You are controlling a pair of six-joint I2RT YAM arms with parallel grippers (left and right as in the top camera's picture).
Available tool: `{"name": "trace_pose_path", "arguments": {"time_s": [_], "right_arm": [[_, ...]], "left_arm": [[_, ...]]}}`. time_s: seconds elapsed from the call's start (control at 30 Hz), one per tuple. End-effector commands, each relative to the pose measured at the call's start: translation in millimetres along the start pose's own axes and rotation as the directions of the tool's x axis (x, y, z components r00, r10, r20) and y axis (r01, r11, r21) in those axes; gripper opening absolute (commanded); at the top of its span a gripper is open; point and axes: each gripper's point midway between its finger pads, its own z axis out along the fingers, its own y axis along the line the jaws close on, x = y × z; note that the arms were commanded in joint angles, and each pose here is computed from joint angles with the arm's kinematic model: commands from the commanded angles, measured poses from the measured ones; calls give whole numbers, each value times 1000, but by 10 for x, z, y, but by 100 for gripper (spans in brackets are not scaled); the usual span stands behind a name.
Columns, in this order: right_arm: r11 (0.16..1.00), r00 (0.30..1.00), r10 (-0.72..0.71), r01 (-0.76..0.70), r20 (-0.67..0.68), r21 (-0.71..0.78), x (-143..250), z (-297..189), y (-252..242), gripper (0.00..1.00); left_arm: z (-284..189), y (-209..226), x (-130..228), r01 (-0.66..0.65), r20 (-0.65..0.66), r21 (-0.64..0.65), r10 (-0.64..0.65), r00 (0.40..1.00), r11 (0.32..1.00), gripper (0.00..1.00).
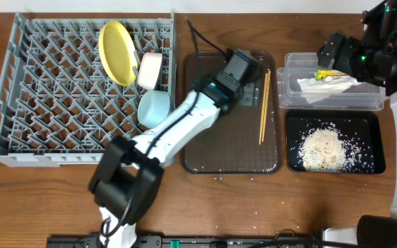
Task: Sort waste into correct bins and load items into the dishwasher
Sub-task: 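Reach the left gripper to the wooden chopsticks on the brown tray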
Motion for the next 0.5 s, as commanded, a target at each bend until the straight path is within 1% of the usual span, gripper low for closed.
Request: {"name": "trace_pose_path", "arguments": {"time_s": [0.0, 0.2, 0.4, 0.47], "right_arm": [[1000, 1000, 12, -12, 12, 5, -35, -24, -15, 99], [1000, 1000, 12, -12, 12, 5, -35, -24, -15, 99], [1000, 1000, 12, -12, 12, 5, -35, -24, -15, 99], [1000, 1000, 12, -12, 12, 5, -35, -24, -15, 99]], "left_arm": [[211, -119, 168, -12, -34, 12, 13, 999, 1000, 78], [508, -171, 401, -44, -72, 6, 44, 996, 999, 77], [621, -175, 449, -96, -75, 10, 96, 993, 995, 74], [683, -163, 482, -117, -77, -9, 116, 990, 993, 74]]}}
